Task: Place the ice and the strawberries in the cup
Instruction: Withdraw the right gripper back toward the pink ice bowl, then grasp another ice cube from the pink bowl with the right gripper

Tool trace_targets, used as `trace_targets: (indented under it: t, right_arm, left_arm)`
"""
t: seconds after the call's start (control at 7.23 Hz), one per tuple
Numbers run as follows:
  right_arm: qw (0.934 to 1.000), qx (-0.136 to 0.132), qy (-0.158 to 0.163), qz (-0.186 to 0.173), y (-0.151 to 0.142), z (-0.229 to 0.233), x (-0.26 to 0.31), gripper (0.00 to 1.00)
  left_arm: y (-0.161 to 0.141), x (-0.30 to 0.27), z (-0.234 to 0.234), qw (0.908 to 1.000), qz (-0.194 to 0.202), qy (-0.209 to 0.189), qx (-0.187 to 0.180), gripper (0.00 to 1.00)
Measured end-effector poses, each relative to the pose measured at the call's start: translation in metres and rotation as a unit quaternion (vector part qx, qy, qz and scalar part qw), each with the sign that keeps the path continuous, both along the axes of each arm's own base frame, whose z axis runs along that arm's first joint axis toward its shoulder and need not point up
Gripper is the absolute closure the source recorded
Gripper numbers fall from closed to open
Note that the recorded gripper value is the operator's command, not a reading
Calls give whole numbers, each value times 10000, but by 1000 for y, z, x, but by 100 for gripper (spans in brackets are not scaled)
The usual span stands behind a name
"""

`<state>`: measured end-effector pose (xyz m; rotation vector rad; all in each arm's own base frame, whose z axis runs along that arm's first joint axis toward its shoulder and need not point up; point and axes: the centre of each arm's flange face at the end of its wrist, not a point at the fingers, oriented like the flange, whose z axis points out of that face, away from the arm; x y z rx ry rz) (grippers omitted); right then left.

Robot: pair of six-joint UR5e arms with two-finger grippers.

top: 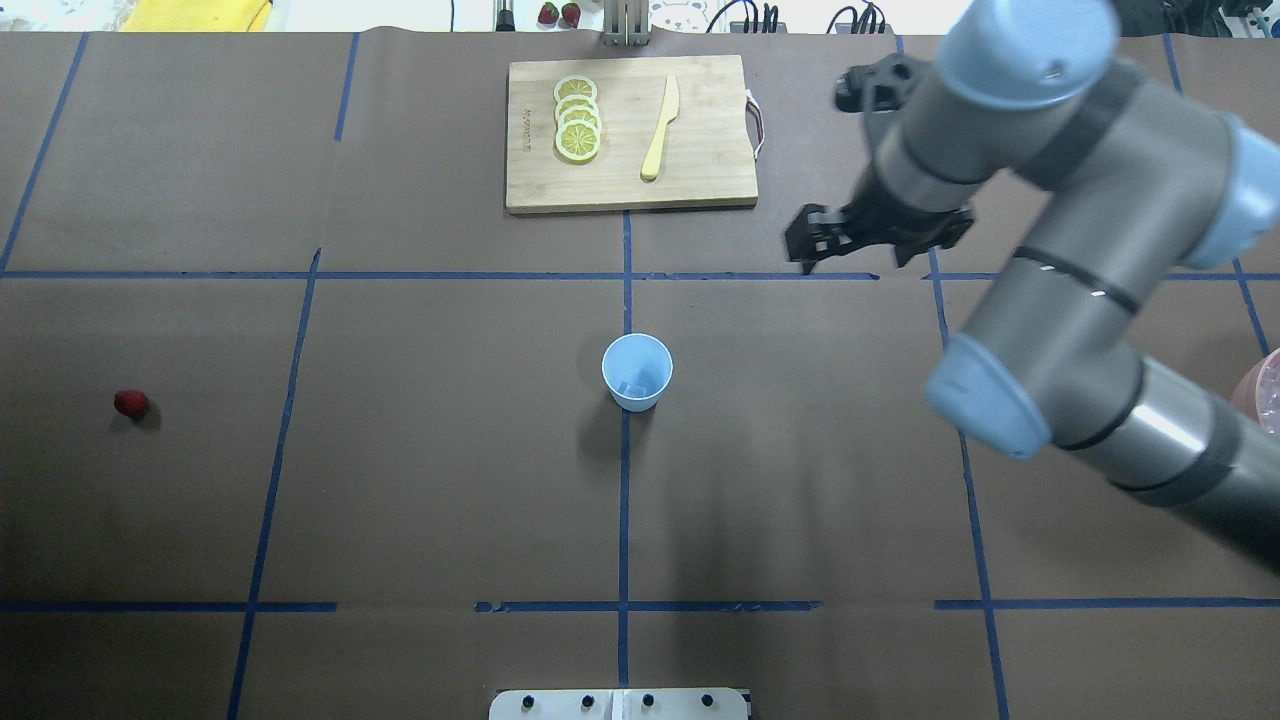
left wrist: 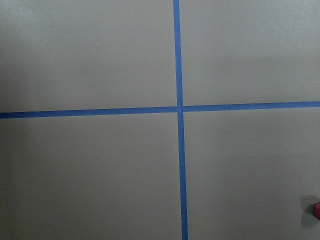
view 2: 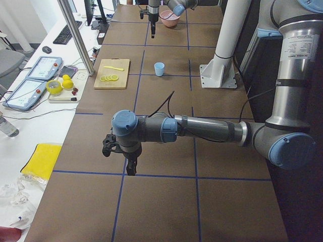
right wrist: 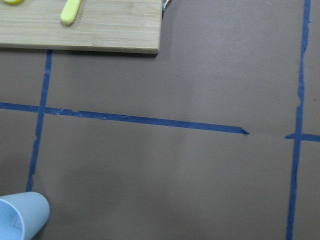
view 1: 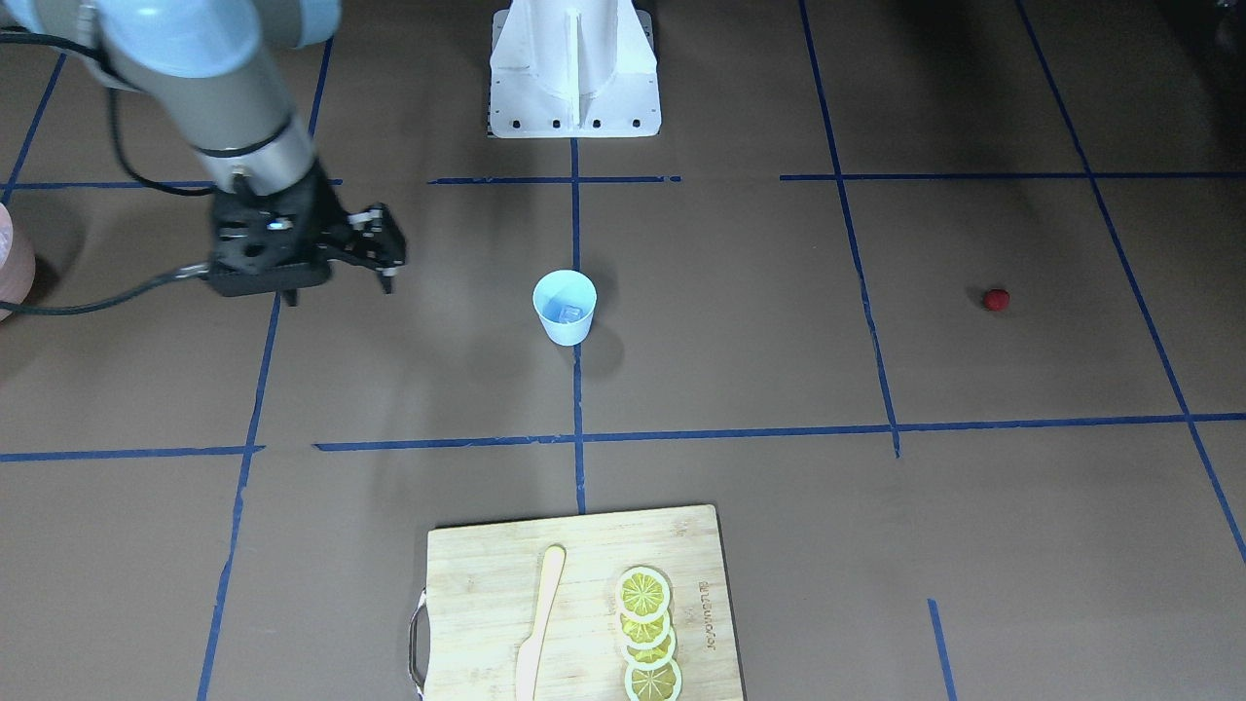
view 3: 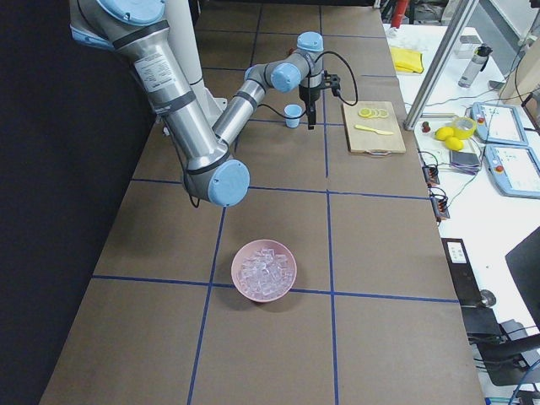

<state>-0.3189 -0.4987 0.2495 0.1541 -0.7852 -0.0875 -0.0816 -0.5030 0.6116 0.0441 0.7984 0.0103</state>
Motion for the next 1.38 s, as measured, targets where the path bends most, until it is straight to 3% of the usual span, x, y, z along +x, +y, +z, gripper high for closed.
trace_targets:
  t: [0.42,0.69,1.11,1.38]
  right_arm:
    - [9980,294,161,-543,4,88,114,1]
    - [9944,525,228,-885,26,138,173,1]
    - [9901,965,203,-994,79,225,228,1]
    - [9893,1029,136,-1027,114,285,249,1]
  left_arm:
    - [0,0,-1,10000,-29,2,-8,0]
    - [1,0,-3,10000,-30,2,19,0]
    - [5,0,-7,10000,-37,1,54,0]
    - [5,0,-8,10000,-39,-1,67,0]
